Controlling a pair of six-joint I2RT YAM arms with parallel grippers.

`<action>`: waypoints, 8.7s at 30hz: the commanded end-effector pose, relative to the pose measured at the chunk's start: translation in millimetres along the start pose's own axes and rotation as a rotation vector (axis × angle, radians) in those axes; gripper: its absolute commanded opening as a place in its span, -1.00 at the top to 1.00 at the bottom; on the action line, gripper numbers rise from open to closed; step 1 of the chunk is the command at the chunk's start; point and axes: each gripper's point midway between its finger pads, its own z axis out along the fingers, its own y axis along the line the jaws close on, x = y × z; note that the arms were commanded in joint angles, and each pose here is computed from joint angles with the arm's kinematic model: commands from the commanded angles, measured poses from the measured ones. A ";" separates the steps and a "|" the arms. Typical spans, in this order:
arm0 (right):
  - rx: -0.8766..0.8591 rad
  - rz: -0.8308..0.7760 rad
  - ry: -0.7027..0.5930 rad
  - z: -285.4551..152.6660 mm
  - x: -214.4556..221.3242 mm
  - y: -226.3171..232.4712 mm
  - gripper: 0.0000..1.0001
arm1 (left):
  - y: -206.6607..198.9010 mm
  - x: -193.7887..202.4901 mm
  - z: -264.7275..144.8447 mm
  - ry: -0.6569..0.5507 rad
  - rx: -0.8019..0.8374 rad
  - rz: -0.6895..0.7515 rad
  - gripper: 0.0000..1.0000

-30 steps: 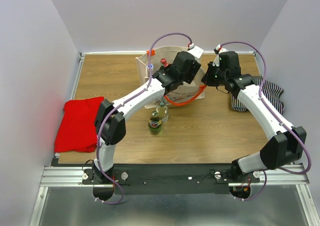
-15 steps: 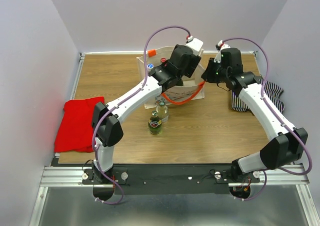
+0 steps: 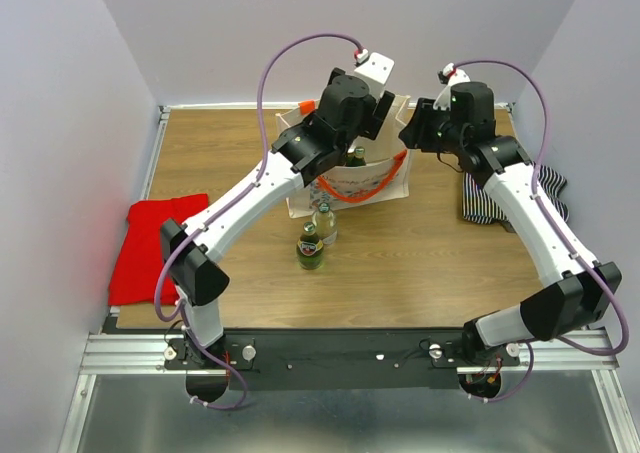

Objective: Place the beverage into the canvas bag
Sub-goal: Place the drink in the canvas bag, then pick up the drink from the center of the board, then place the drink in the canvas bag.

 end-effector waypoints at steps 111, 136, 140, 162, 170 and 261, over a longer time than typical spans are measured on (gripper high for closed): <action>-0.034 -0.378 0.104 6.1 101.2 178.0 0.99 | 180.8 85.6 -68.1 0.206 -0.254 -0.377 -0.98; -0.034 -0.267 -0.116 -86.8 -23.1 178.6 0.99 | 174.5 85.3 -65.3 0.207 -0.219 -0.388 -0.98; -0.023 -0.257 -0.165 -98.5 -41.2 176.4 0.99 | 174.3 86.2 -64.9 0.210 -0.219 -0.388 -0.98; 0.252 -0.205 -0.472 -159.9 -131.2 124.5 0.99 | 145.1 100.1 -52.5 0.270 -0.058 -0.379 -0.97; 0.337 -0.189 -0.530 -156.9 -150.6 122.5 0.99 | 136.7 118.9 -37.0 0.321 -0.033 -0.395 -0.63; 0.476 -0.149 -0.157 156.3 -15.5 -57.9 0.99 | 133.2 145.2 -25.4 0.417 -0.025 -0.370 0.71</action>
